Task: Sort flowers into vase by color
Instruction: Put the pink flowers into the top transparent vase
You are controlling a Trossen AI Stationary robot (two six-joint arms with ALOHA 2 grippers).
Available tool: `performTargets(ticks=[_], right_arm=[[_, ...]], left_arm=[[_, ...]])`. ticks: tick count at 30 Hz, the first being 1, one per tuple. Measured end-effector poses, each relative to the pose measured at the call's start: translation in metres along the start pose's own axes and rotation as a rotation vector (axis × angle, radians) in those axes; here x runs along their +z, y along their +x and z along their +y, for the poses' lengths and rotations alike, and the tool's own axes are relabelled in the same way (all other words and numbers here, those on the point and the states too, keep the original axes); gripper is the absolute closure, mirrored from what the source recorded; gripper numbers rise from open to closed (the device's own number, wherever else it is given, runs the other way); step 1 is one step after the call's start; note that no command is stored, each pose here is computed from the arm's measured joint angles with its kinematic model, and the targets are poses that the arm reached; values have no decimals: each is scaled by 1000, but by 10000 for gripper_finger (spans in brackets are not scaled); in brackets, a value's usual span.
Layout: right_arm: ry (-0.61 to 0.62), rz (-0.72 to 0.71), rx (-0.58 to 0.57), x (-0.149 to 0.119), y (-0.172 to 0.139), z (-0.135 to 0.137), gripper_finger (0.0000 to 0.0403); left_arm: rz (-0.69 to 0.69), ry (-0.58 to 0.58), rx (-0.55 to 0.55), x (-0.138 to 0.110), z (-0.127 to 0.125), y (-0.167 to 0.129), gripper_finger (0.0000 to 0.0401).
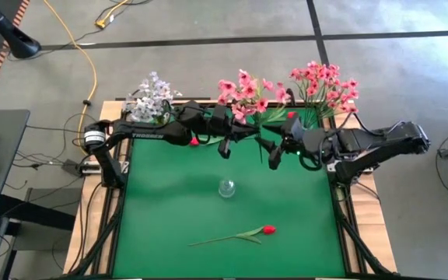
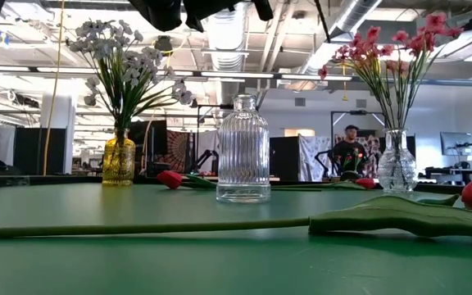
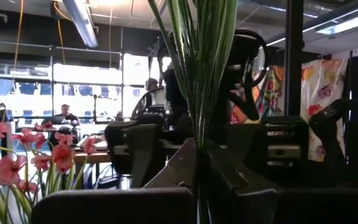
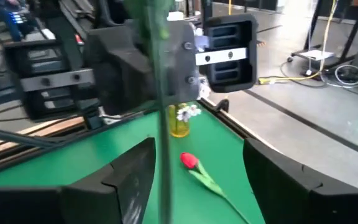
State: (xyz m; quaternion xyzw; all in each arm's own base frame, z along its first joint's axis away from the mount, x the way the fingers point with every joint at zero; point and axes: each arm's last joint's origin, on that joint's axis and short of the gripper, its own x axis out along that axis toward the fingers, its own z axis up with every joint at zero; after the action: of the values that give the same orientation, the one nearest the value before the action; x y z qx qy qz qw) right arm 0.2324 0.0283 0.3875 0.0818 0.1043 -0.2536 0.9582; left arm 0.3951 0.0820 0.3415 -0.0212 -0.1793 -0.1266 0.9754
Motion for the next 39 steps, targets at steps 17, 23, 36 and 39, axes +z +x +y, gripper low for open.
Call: performTargets(ticks=[17,23,36,39], right_arm=[[0,32,47,1,9,-7,293],[-26,36,45,0,10,-7,381],[-68,65,-134,-5,-8,-19,380],[-62,63,-203,-12,-16,-25,380]], left_arm=[[-5,6,39,1,1,0,401],[12,-20,83,-2,3,0,391],[129,-154,41,2,19,-15,235],[194,-209,62,8,29,-25,215]])
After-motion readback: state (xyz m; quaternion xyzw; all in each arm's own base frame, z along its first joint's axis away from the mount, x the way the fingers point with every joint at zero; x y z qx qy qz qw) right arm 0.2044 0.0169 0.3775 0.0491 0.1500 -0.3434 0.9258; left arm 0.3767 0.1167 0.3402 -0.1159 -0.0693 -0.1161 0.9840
